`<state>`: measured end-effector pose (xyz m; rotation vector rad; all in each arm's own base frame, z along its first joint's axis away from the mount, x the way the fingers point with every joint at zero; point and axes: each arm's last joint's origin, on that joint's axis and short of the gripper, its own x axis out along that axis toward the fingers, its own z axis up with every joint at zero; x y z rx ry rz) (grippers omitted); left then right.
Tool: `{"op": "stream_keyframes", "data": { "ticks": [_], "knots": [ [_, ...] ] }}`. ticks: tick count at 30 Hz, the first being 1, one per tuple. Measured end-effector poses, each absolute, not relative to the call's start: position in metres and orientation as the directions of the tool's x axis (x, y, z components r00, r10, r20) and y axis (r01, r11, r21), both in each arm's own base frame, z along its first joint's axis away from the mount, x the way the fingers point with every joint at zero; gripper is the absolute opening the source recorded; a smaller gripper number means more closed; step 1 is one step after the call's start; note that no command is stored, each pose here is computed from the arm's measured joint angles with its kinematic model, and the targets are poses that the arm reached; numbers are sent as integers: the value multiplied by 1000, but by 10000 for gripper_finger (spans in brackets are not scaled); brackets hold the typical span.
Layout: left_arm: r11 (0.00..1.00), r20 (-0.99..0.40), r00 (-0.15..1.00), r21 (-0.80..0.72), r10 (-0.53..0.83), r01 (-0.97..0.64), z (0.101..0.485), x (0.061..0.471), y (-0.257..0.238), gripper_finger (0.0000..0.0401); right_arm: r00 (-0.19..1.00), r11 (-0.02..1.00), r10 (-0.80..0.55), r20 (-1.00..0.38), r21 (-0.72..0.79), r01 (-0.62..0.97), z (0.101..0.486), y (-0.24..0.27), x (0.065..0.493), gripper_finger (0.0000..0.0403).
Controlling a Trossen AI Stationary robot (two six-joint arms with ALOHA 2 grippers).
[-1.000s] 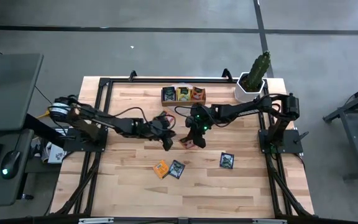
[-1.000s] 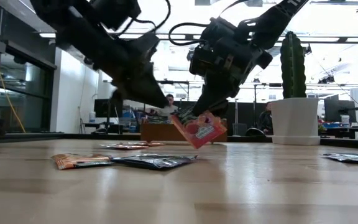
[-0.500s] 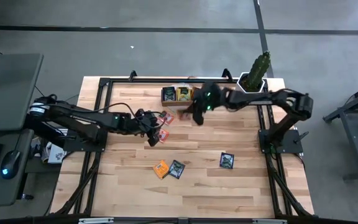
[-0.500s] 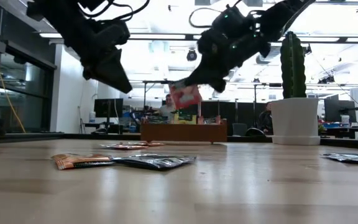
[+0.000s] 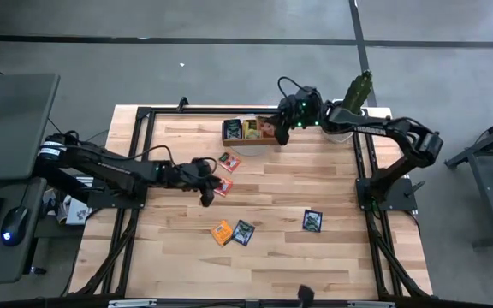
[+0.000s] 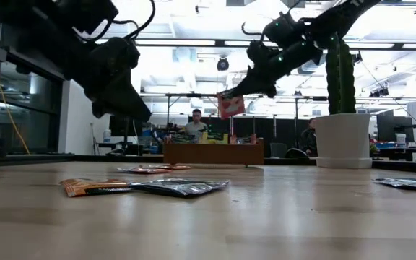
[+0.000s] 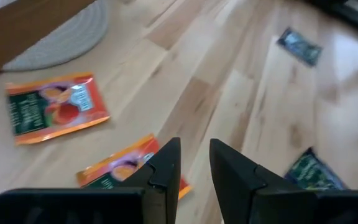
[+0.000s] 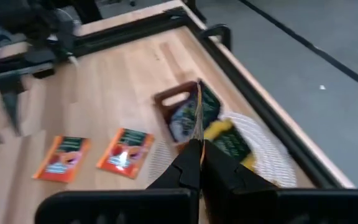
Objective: Pick & Place Tea
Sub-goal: Put the orange tea sachet in the right of the organizer
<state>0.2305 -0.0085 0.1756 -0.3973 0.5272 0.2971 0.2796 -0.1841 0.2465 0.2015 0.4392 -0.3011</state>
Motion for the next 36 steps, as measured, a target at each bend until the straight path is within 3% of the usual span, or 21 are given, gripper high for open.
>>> {"op": "stream_keyframes", "data": {
  "ticks": [12,36],
  "knots": [
    [861,-403,903,-395,151,-320,156,216,-8,85,829,926,-222,-513,155,344,221,-207,274,0],
    [861,-372,919,-417,130,-291,158,216,-9,85,756,892,-272,-595,139,430,192,-224,272,0]
  ]
}}
